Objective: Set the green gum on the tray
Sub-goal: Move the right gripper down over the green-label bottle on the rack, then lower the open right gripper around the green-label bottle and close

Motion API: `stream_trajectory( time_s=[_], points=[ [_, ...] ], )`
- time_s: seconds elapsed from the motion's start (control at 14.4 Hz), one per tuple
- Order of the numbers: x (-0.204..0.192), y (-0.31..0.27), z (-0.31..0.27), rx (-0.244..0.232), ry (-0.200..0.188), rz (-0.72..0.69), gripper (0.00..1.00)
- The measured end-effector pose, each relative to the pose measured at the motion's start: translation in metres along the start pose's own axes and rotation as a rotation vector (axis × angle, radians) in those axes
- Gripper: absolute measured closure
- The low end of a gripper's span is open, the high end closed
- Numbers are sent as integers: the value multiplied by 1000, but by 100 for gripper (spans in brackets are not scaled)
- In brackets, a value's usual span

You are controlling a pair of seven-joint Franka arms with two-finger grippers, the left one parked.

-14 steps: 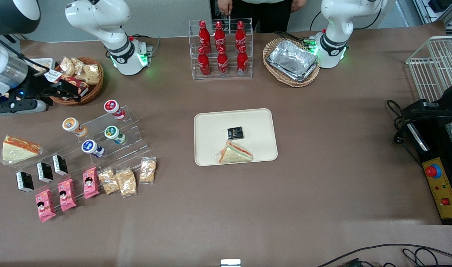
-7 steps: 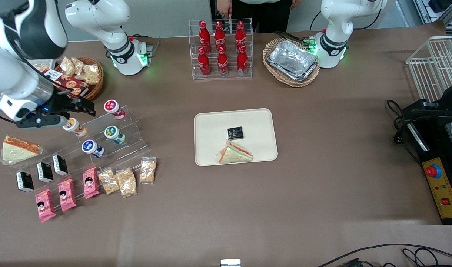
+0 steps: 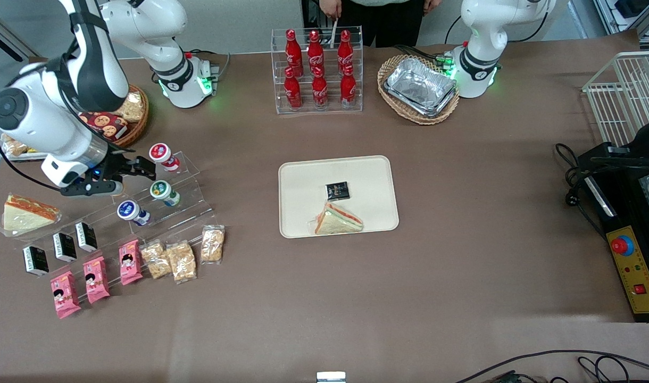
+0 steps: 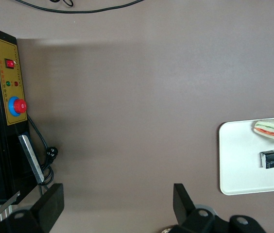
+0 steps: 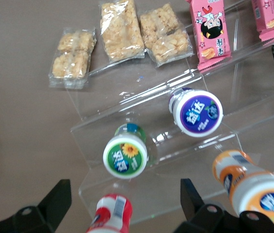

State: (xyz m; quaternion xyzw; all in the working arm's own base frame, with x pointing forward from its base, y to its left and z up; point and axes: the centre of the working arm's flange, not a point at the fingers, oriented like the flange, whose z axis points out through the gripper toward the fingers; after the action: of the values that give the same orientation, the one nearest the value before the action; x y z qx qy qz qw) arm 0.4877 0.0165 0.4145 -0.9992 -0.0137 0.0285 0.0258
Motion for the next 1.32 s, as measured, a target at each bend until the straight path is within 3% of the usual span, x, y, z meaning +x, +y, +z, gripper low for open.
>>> stream_trajectory(
  time_s=[1.32],
  points=[
    [18,-5,77,-13,-36,-11,0]
  ],
)
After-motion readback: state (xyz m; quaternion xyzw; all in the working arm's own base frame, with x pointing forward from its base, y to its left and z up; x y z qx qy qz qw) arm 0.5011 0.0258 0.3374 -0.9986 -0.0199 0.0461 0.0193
